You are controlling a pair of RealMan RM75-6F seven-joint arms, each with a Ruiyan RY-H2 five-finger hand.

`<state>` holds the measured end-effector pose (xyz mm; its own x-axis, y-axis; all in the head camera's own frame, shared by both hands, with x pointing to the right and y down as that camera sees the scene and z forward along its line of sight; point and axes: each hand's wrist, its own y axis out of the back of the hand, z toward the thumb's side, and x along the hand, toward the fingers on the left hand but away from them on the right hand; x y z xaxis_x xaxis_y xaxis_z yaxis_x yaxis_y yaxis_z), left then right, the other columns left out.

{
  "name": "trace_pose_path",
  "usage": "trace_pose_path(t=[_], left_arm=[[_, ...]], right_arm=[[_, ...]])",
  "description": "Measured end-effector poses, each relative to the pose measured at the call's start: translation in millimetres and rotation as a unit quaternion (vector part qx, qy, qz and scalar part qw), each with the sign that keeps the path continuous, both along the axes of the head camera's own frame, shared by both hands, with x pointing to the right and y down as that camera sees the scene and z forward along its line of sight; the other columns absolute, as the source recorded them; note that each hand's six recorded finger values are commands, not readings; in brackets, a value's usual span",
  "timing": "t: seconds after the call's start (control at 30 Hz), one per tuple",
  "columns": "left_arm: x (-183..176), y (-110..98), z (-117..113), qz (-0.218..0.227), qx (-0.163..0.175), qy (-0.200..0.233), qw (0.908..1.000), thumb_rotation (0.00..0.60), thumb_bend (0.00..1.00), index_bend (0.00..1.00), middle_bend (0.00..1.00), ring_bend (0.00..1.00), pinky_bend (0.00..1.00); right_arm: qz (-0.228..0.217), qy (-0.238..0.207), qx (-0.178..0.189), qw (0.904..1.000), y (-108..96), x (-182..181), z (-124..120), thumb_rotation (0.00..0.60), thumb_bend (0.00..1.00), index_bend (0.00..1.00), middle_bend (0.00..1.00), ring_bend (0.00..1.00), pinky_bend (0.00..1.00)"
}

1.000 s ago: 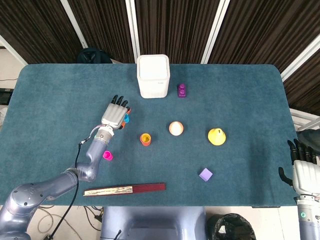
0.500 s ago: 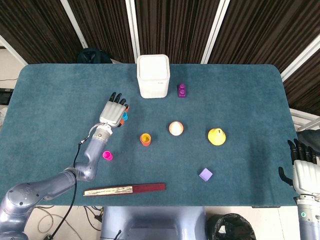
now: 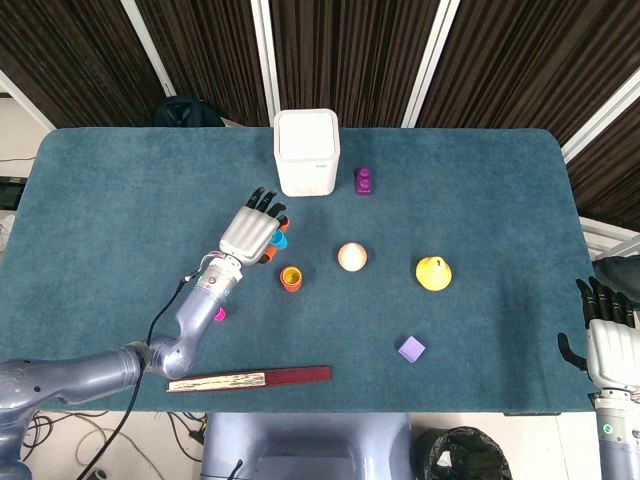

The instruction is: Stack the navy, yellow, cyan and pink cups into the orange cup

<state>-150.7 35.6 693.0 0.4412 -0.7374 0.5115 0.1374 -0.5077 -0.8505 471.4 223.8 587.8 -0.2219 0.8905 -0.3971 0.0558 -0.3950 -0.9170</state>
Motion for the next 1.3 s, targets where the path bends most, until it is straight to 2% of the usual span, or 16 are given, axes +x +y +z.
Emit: trace_pose_path(t=[0.23,0.47,1.3], left_arm=[[8,17,-17,0.027,-0.010,-0.004,0.9996,0.600,0.35,0.46,0.20,0.00,0.01],[12,29,-22,0.038,-0.019,-0.004,0.9991,0.600,0.35,0.46,0.20,0.00,0.00],[25,48,-5,0.060,-0.035,-0.013,0.9975,0.600,0.35,0.46,0.20,0.00,0.00]], right_arm=[[0.000,-0.001,0.003,1.0000,0,0,-2,0.600,0.43,0.05,0.00,0.04,0.00],[0.002,-0.002,0.005,1.0000,-1,1,-4,0.600,0.43,0.05,0.00,0.04,0.00],[0.005,-0.004,0.007,0.9999,-1,4,-7,0.600,0.43,0.05,0.00,0.04,0.00]])
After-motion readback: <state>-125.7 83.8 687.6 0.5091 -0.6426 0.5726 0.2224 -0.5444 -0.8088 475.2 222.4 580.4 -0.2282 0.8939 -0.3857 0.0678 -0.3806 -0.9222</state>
